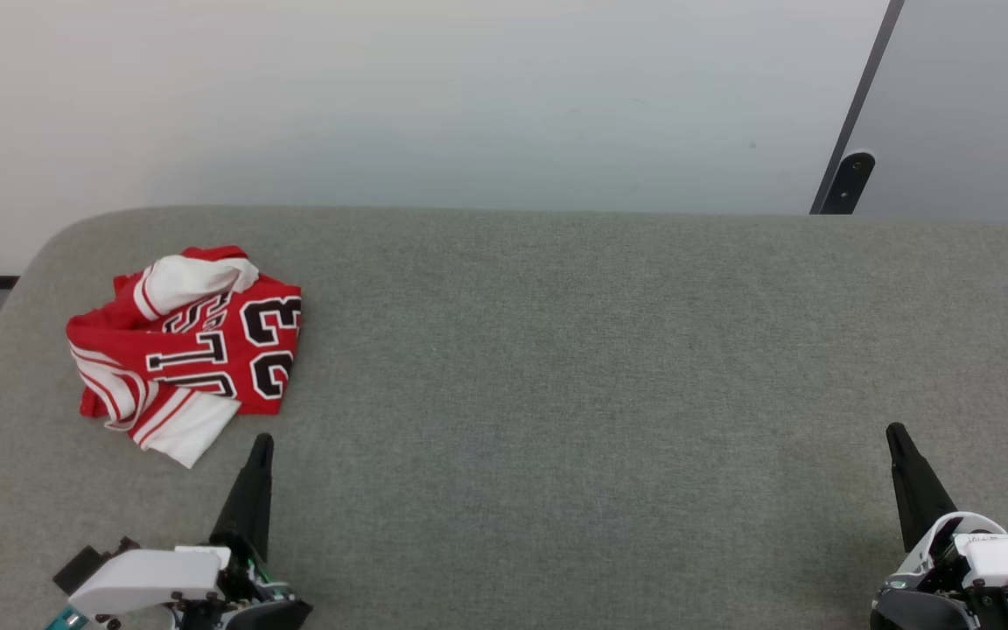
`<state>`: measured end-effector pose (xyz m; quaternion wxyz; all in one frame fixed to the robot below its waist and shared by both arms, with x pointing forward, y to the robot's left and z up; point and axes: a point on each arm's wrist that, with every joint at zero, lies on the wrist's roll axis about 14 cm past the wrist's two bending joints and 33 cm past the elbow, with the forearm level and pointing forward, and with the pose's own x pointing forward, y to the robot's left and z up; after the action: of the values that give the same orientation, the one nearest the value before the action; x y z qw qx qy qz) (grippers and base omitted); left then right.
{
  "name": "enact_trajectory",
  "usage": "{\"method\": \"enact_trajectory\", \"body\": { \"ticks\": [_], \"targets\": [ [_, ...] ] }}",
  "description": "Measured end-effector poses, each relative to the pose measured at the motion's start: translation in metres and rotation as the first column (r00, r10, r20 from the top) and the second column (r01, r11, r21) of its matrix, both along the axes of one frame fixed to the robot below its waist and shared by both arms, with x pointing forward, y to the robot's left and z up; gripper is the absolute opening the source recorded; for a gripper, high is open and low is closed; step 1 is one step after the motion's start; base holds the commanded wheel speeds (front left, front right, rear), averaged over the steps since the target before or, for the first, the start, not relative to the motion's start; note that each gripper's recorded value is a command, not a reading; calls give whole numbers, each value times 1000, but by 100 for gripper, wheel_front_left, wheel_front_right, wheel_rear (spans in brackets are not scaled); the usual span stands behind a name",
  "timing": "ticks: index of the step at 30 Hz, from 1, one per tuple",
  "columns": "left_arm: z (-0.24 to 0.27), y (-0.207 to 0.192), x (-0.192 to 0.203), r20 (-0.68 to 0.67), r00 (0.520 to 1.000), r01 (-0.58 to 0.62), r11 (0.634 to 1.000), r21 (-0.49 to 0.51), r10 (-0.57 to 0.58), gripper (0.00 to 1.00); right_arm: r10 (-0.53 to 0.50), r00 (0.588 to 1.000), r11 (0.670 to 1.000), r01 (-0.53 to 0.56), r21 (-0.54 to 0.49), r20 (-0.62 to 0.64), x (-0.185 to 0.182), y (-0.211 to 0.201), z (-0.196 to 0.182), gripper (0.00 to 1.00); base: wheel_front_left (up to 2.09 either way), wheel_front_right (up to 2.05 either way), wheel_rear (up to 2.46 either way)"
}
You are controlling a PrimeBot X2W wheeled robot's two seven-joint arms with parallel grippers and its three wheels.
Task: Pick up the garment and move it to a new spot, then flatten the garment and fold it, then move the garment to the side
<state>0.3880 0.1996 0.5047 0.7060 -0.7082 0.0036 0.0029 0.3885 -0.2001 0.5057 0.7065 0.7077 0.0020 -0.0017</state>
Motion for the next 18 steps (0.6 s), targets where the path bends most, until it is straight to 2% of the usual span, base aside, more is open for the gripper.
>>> {"method": "enact_trajectory", "body": {
  "ticks": [18],
  "targets": [
    [0, 0, 0, 0, 1000, 0, 1000, 0, 0, 0, 0, 1000, 1000, 0, 0, 0, 0, 0, 0, 0, 0, 0, 0]
  ]
}}
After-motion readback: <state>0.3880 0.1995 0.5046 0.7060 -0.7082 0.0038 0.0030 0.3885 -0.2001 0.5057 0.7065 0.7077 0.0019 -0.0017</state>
